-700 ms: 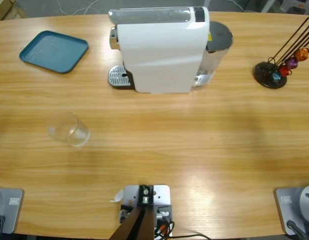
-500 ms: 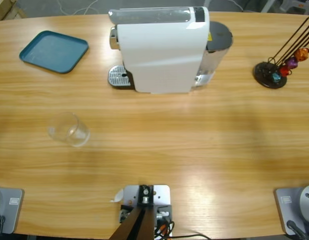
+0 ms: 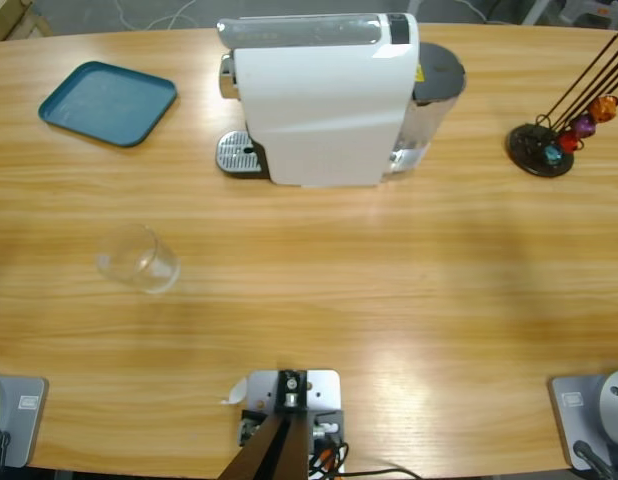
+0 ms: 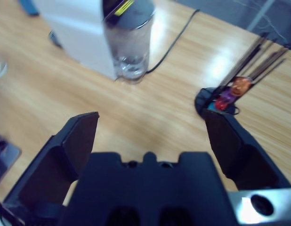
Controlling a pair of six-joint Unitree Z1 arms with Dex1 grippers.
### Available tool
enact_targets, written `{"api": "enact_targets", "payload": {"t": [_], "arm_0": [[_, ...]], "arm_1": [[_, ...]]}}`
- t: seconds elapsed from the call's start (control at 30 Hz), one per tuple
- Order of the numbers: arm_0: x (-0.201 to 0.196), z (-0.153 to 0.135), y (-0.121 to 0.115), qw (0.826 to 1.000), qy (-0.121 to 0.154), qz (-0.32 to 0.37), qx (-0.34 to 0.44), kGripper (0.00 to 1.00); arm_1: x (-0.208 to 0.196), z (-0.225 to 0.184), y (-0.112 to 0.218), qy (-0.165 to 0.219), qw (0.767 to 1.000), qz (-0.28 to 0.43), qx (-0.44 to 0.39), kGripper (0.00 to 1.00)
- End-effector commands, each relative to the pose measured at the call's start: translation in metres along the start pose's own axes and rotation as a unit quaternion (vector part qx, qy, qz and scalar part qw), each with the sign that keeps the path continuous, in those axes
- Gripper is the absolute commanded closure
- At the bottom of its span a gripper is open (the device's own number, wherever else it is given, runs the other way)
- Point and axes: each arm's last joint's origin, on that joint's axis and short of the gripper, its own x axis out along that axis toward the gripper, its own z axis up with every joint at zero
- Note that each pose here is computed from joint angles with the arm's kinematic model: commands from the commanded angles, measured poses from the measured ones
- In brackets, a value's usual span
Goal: Pour coffee
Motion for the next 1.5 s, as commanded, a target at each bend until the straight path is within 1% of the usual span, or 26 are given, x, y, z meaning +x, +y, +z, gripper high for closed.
{"api": "enact_targets", "payload": {"t": [0.03, 0.1, 0.13, 0.17, 0.33, 0.4, 0.5, 0.53, 0.57, 0.6, 0.63, 0.67, 0.7, 0.77, 0.8, 0.87, 0.93, 1.0, 1.1, 1.13, 1.23, 1.3, 1.4, 1.5], "arm_0": [[0.003, -0.007, 0.001, 1.0, 0.004, 0.003, -0.005, 0.0], [0.003, -0.007, 0.001, 1.0, 0.005, 0.002, -0.004, 0.0], [0.003, -0.007, 0.001, 1.0, 0.005, 0.002, -0.004, 0.0], [0.003, -0.007, 0.001, 1.0, 0.005, 0.002, -0.005, 0.0], [0.005, -0.006, 0.001, 1.0, 0.01, 0.002, -0.005, 0.0], [0.006, -0.005, 0.001, 1.0, 0.013, 0.002, -0.005, 0.0], [0.004, -0.006, 0.001, 1.0, 0.008, 0.003, -0.005, 0.0], [0.004, -0.006, 0.002, 1.0, 0.006, 0.006, -0.007, 0.0], [0.004, -0.006, 0.002, 1.0, -0.003, 0.008, -0.009, 0.0], [0.006, -0.005, 0.002, 1.0, -0.019, 0.009, -0.017, 0.0], [0.009, -0.004, 0.003, 0.999, -0.032, 0.01, -0.028, 0.0], [0.013, 0.0, 0.003, 0.999, -0.033, 0.015, -0.037, 0.0], [0.02, 0.007, 0.004, 0.999, -0.028, 0.019, -0.041, 0.0], [0.036, 0.025, 0.004, 0.998, -0.027, 0.019, -0.045, 0.0], [0.044, 0.038, 0.004, 0.998, -0.028, 0.018, -0.051, 0.0], [0.062, 0.068, 0.004, 0.997, -0.021, 0.019, -0.078, 0.0], [0.081, 0.1, 0.004, 0.994, -0.018, 0.018, -0.109, 0.004], [0.101, 0.126, 0.006, 0.989, -0.022, 0.017, -0.146, 0.0], [0.138, 0.162, 0.009, 0.976, -0.011, -0.012, -0.216, 0.004], [0.148, 0.17, 0.01, 0.972, -0.004, -0.022, -0.234, 0.016], [0.179, 0.185, 0.012, 0.956, 0.021, -0.041, -0.291, 0.027], [0.198, 0.188, 0.015, 0.947, 0.027, -0.044, -0.318, 0.027], [0.224, 0.19, 0.018, 0.941, 0.038, -0.045, -0.332, 0.027], [0.239, 0.192, 0.019, 0.936, 0.051, -0.051, -0.345, 0.027]], "arm_1": [[0.032, 0.009, 0.0, 0.009, 0.994, -0.1, 0.037, 0.036], [0.05, 0.011, -0.002, 0.011, 0.99, -0.123, 0.065, 0.046], [0.058, 0.011, -0.003, 0.012, 0.989, -0.127, 0.077, 0.093], [0.066, 0.011, -0.004, 0.014, 0.988, -0.128, 0.087, 0.114], [0.108, 0.009, -0.013, 0.047, 0.982, -0.142, 0.113, 0.115], [0.117, 0.01, -0.014, 0.049, 0.982, -0.146, 0.112, 0.11], [0.112, 0.014, -0.014, 0.033, 0.983, -0.144, 0.11, 0.113], [0.106, 0.013, -0.012, 0.024, 0.985, -0.133, 0.108, 0.115], [0.094, 0.012, -0.005, 0.009, 0.99, -0.098, 0.1, 0.115], [0.085, 0.009, 0.001, 0.004, 0.994, -0.069, 0.091, 0.115], [0.077, 0.005, 0.007, 0.007, 0.996, -0.038, 0.08, 0.115], [0.071, -0.001, 0.011, 0.019, 0.997, -0.008, 0.069, 0.103], [0.066, -0.006, 0.014, 0.031, 0.998, 0.014, 0.057, 0.08], [0.056, -0.008, 0.015, 0.025, 0.998, 0.033, 0.045, 0.058], [0.053, -0.005, 0.015, 0.032, 0.998, 0.032, 0.04, 0.042], [0.056, 0.003, 0.016, 0.043, 0.998, 0.032, 0.028, 0.002], [0.057, 0.01, 0.018, 0.054, 0.998, 0.038, 0.018, 0.002], [0.056, 0.013, 0.018, 0.069, 0.997, 0.038, 0.006, 0.004], [0.051, 0.015, 0.017, 0.082, 0.996, 0.037, -0.013, 0.004], [0.05, 0.016, 0.017, 0.083, 0.996, 0.036, -0.015, 0.004], [0.053, 0.019, 0.018, 0.093, 0.995, 0.035, -0.019, 0.004], [0.053, 0.019, 0.018, 0.094, 0.995, 0.036, -0.019, 0.004], [0.053, 0.019, 0.018, 0.091, 0.995, 0.036, -0.023, 0.0], [0.059, 0.021, 0.02, 0.104, 0.993, 0.043, -0.033, 0.002]]}}
